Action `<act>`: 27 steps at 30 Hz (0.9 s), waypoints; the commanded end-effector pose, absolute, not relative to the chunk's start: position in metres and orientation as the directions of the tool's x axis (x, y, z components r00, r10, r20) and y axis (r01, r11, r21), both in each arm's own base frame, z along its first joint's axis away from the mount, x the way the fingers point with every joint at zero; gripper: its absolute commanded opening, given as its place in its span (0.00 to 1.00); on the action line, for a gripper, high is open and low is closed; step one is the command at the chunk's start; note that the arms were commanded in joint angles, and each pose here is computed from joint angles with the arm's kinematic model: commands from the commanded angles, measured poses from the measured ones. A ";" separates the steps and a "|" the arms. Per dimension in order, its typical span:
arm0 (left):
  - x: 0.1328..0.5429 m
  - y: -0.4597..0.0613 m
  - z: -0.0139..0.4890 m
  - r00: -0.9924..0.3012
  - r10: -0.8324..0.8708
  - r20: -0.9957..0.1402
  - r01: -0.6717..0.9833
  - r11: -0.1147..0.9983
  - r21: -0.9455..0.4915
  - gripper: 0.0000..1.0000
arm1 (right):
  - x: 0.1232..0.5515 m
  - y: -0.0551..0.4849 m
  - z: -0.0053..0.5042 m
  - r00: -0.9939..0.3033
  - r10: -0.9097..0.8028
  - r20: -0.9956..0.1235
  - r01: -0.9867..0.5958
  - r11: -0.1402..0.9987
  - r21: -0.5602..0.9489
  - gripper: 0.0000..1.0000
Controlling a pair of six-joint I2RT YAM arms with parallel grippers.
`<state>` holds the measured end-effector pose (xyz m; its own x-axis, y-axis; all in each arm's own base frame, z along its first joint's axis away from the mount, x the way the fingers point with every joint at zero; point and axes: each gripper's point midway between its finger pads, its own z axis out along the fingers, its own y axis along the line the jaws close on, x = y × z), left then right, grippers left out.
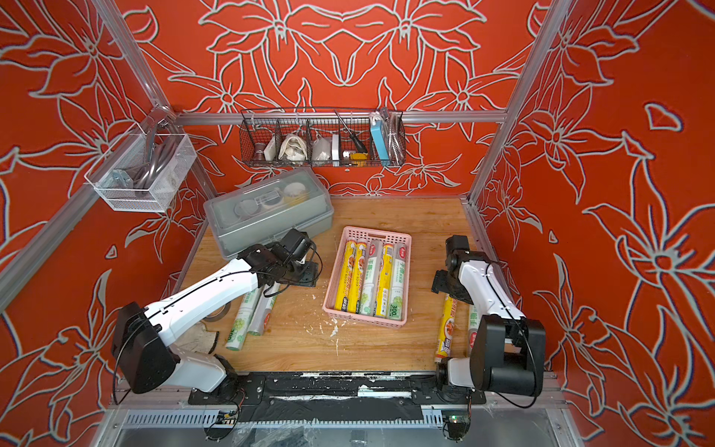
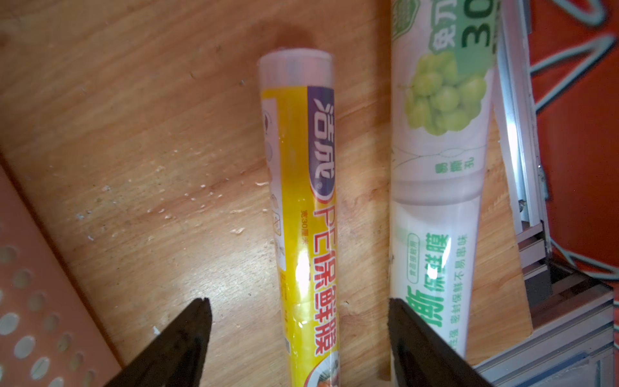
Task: Put the plastic wrap into the basket
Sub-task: Pick up the plastic wrap from the corner of the board.
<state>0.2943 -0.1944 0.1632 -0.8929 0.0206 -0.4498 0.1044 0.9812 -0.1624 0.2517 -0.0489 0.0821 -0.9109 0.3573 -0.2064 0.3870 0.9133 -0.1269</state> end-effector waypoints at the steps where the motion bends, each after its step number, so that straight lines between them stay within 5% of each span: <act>1: 0.293 -0.200 0.171 -0.885 0.019 -0.466 0.125 0.972 -0.199 0.66 | 0.241 -0.056 0.073 -0.902 0.400 -0.165 0.425 0.890 -0.164 0.84; 27: 0.299 -0.199 0.167 -0.874 0.030 -0.485 0.133 0.975 -0.178 0.66 | 0.251 -0.019 0.036 -0.926 0.371 -0.070 0.373 0.928 -0.015 0.71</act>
